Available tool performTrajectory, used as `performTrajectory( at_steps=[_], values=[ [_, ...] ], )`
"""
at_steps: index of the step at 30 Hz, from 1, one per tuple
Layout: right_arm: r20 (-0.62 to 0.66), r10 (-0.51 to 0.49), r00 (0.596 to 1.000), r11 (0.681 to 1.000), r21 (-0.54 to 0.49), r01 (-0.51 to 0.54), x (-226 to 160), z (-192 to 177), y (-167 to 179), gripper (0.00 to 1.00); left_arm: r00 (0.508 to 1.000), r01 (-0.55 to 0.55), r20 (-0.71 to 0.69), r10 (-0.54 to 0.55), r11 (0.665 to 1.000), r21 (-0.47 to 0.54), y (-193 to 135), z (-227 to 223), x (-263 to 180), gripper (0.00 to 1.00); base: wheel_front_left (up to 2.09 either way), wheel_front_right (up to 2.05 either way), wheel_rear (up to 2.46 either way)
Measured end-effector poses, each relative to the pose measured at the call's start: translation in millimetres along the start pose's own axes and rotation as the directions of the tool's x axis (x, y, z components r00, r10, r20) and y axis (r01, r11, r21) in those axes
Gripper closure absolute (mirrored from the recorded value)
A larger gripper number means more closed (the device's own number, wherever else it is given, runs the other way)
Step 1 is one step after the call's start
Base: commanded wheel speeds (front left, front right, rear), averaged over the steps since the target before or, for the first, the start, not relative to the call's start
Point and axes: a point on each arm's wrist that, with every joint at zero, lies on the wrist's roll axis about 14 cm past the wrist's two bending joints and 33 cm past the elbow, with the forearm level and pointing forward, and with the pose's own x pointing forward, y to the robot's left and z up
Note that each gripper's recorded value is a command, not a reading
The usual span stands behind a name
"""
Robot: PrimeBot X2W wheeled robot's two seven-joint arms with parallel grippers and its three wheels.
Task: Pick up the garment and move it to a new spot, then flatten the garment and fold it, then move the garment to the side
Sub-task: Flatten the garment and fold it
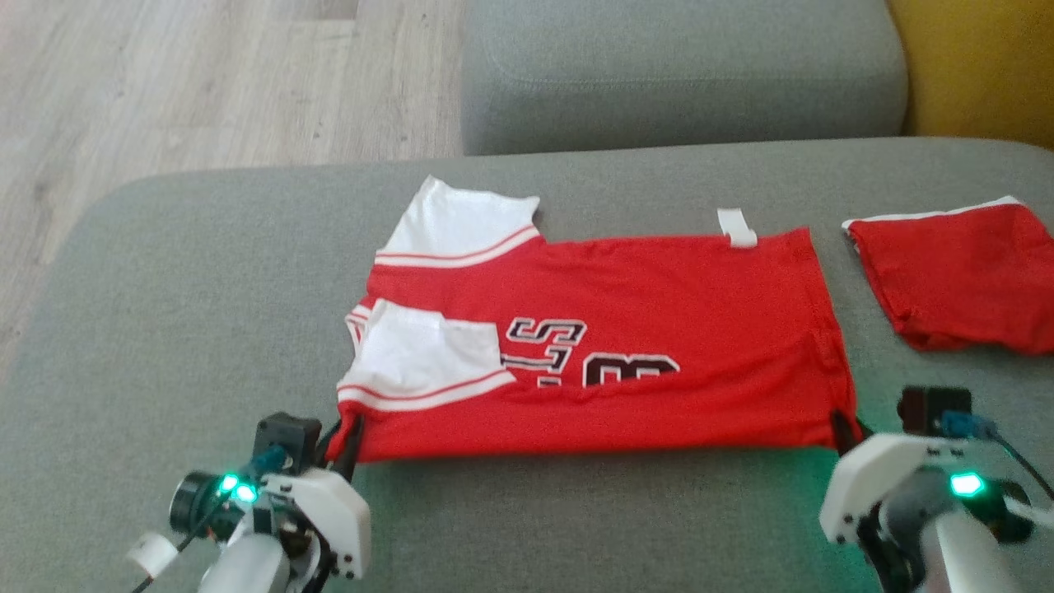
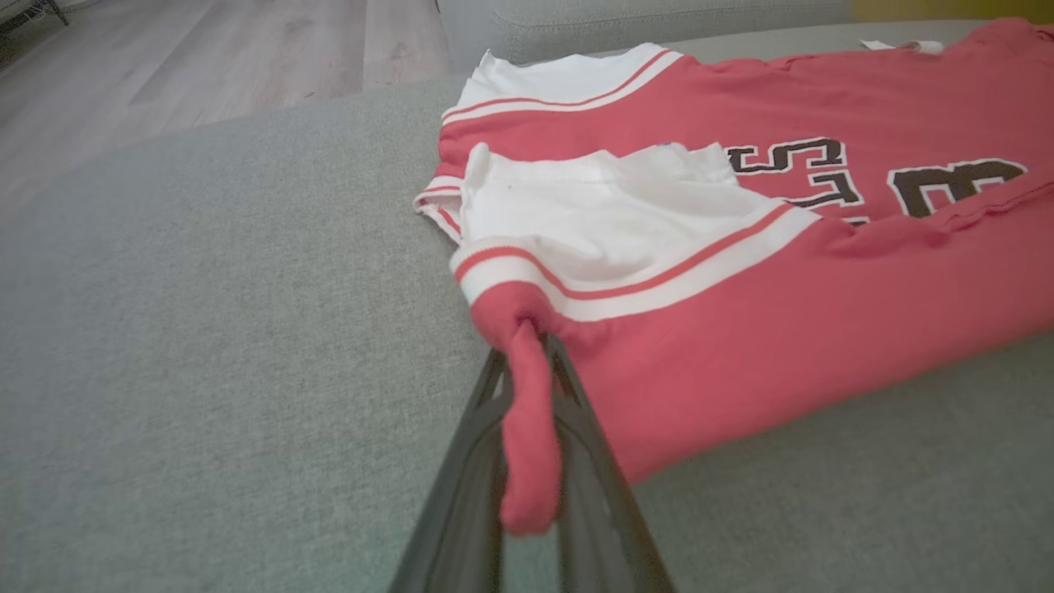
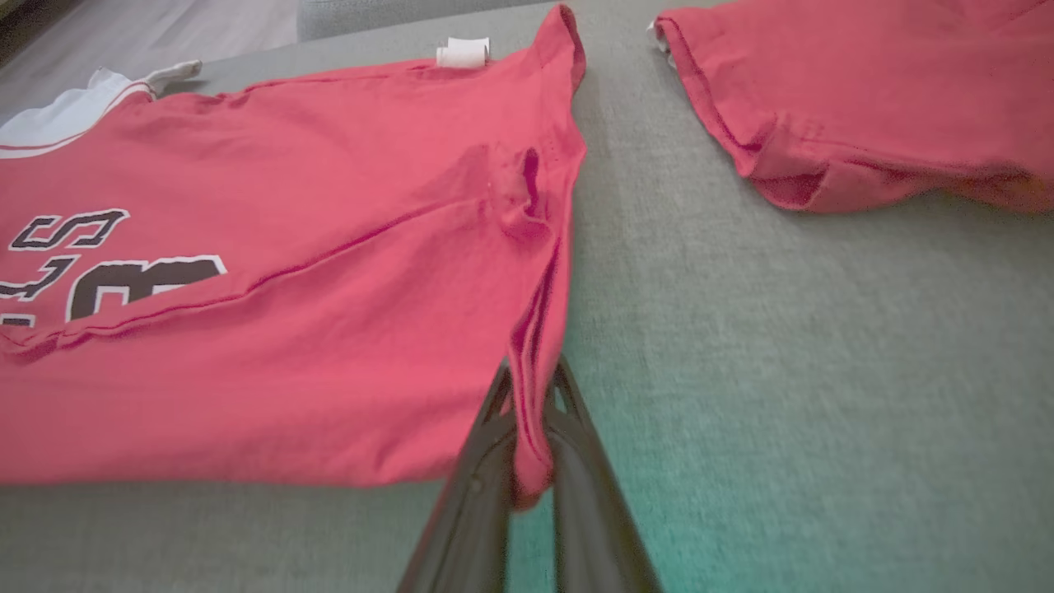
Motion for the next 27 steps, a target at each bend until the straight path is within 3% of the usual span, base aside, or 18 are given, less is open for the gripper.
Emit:
performTrajectory(
  at_steps=[11, 12, 13, 15, 16, 21, 24, 27],
  values=[
    [0.013, 0.003, 1.000, 0.999, 0.051, -0.004, -24.1, 0.8, -3.5, 1.00, 0.997, 0.023, -0.067, -0.023, 1.000, -0.012, -10.2, -10.4, -15.2, 1.00, 0.00, 0.00, 0.00],
    [0.020, 0.005, 1.000, 0.998, 0.058, -0.006, -23.9, 2.4, -3.5, 0.53, 0.997, 0.024, -0.070, -0.025, 1.000, -0.012, -11.2, -10.5, -15.0, 1.00, 0.00, 0.00, 0.00],
    [0.035, 0.006, 0.999, 0.998, 0.058, -0.009, -23.5, 4.7, -2.8, 0.00, 0.997, 0.024, -0.073, -0.025, 1.000, -0.012, -11.9, -10.2, -14.5, 1.00, 0.00, 0.00, 0.00],
    [0.070, 0.010, 0.997, 0.997, 0.071, -0.015, -22.5, 9.2, -1.8, 0.00, 0.998, 0.018, -0.068, -0.019, 1.000, -0.017, -12.0, -7.4, -12.8, 0.18, 0.00, 0.00, 0.00],
    [0.096, 0.010, 0.995, 0.997, 0.081, -0.018, -21.9, 12.9, -2.0, 0.00, 0.998, 0.011, -0.056, -0.012, 1.000, -0.021, -11.5, -4.2, -11.6, 0.00, 0.00, 0.00, 0.00],
    [0.298, 0.008, 0.954, 0.994, 0.101, -0.040, -18.4, 51.9, -0.3, 0.00, 0.994, -0.058, 0.094, 0.063, 0.997, -0.056, 0.1, 25.3, -4.4, 0.00, 0.00, 0.00, 0.00],
    [0.459, 0.033, 0.888, 0.994, 0.077, -0.077, -18.8, 90.3, 10.8, 0.00, 0.957, -0.080, 0.273, 0.100, 0.993, -0.083, 4.1, 63.6, 0.1, 0.00, 0.00, 0.00, 0.00],
    [0.584, 0.067, 0.809, 0.993, 0.038, -0.110, -24.7, 117.8, 24.2, 0.00, 0.883, -0.067, 0.456, 0.111, 0.991, -0.113, -0.1, 106.2, -0.9, 0.00, 0.00, 0.00, 0.00]
  ],
)
